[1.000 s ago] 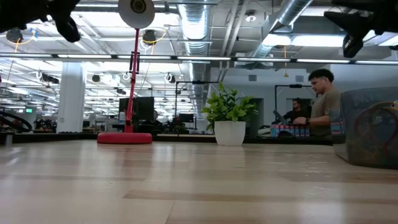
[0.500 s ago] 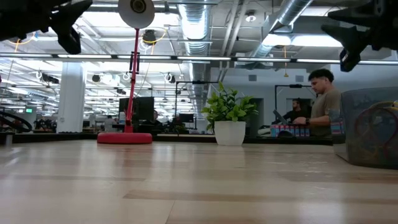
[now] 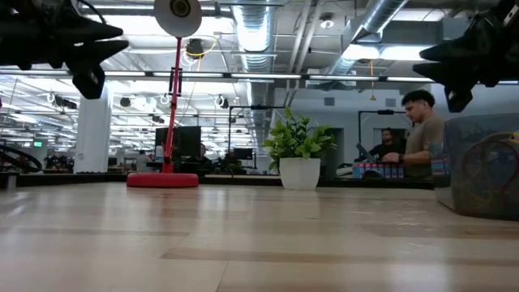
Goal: Pick and place items into bin
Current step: Return to Home Position
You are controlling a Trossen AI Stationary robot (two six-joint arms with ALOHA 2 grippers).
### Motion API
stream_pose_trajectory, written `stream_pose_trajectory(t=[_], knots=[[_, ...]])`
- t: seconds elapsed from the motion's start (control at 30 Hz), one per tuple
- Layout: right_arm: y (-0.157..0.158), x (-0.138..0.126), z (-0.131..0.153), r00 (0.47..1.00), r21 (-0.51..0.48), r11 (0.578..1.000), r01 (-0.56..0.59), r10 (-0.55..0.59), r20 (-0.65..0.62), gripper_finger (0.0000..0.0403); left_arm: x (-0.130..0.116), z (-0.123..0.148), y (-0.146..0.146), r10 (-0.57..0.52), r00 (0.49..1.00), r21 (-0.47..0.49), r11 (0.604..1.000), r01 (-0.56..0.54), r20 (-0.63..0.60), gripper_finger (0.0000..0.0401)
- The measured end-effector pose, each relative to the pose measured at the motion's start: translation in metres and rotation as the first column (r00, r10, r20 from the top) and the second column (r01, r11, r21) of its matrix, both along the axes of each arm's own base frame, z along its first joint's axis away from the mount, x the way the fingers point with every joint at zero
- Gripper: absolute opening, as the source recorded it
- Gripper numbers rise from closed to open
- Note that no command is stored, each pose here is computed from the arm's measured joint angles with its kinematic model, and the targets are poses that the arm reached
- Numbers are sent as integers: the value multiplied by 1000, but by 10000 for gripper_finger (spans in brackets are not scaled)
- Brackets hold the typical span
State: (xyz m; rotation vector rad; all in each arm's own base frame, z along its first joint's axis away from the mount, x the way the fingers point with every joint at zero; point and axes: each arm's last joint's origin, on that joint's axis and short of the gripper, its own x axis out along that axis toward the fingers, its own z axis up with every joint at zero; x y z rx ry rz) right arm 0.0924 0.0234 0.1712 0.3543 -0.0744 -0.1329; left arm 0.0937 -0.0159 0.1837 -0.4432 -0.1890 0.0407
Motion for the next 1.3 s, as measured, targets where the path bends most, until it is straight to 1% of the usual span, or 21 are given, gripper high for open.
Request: stream_pose_trajectory(t=[0.07, 0.2, 0.37, 0.53, 1.3], knots=[[0, 0, 0, 1000, -17, 1000, 0, 0, -3, 111, 0, -1, 0, -1, 1000, -2, 1000, 1, -13, 73], [0, 0, 0, 1000, -19, 1000, -1, 1, -3, 111, 1, -5, 0, -6, 999, -26, 1000, 5, -45, 73], [0, 0, 0, 1000, -21, 1000, -1, 0, -3, 111, 1, -10, 0, -4, 995, -18, 1000, 3, -98, 73], [0, 0, 0, 1000, -22, 1000, -1, 1, -4, 111, 1, -10, -1, -25, 994, -1, 1000, 25, -104, 73], [0, 0, 0, 1000, -22, 1000, -1, 1, -5, 111, 1, -11, -1, -27, 994, 4, 1000, 27, -109, 73]])
